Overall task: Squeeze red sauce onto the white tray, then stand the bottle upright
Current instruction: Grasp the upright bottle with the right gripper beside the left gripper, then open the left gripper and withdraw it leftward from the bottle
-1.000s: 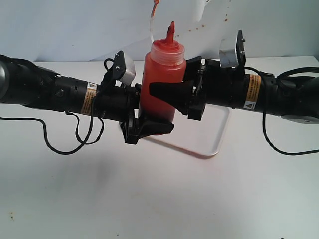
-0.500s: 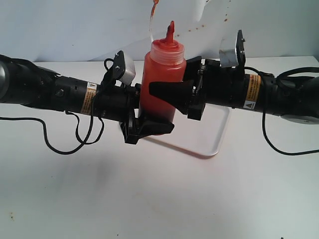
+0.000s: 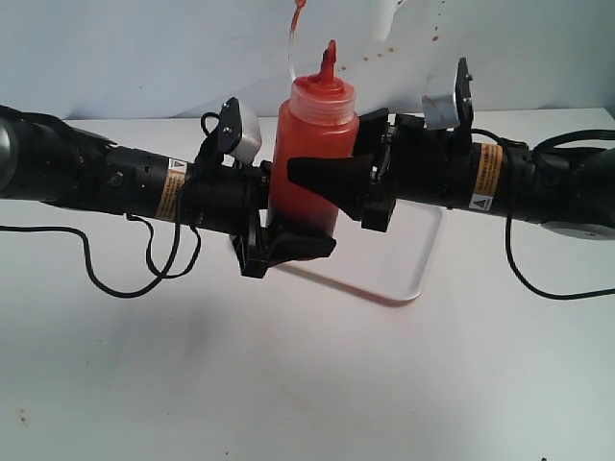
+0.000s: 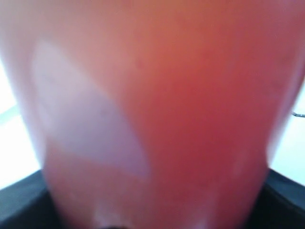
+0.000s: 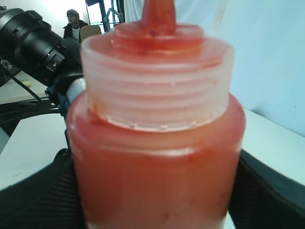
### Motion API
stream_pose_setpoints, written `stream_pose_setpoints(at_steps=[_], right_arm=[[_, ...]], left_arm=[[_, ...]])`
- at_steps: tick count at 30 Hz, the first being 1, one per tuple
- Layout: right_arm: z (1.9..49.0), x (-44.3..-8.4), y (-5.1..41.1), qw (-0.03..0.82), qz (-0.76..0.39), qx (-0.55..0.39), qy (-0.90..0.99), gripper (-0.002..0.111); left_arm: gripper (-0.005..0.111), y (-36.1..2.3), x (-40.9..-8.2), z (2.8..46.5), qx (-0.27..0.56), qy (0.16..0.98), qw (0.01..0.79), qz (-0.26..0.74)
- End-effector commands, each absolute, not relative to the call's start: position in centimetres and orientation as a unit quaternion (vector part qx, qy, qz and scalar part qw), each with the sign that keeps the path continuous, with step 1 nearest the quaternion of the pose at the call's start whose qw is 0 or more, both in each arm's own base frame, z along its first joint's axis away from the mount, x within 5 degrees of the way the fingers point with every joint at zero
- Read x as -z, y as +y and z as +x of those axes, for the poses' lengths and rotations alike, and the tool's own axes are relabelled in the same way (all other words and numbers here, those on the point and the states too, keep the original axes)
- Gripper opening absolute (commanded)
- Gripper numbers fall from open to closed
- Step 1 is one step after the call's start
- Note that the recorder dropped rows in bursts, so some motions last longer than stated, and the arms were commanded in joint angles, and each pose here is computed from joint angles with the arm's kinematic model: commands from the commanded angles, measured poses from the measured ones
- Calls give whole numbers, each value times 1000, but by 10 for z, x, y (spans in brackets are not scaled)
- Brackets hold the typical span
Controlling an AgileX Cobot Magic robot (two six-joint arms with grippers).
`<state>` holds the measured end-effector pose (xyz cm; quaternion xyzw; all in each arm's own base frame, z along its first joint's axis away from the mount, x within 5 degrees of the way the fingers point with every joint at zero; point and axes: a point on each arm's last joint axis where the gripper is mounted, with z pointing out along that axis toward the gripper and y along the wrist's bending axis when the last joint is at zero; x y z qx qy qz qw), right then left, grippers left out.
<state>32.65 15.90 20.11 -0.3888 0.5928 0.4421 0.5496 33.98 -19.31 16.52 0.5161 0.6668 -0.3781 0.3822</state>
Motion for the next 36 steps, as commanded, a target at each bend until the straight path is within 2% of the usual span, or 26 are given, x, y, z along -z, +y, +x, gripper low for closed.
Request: stream_pose_setpoints(at_steps=[1,3,6,33,34,36], right_arm=[[328,-205,160,560,-368,-446,593,0],[328,-205,160,560,-367,-446,594,0],[328,-206,159,561,-365,-446,594,0],[332,-204,158,566,-352,-433,607,0],[332,-204,158,566,-352,-433,607,0],[332,-204,158,566,-352,-433,607,0]], left_arm=[[67,-195,-171,339,382,654,389,524],[77,-196,-168,339,383,655,386,524],[85,-196,-160,340,385,660,379,522],[86,-196,-153,342,390,667,374,514],[87,-196,-153,342,390,666,374,514],[101,-195,-152,341,387,664,371,521]])
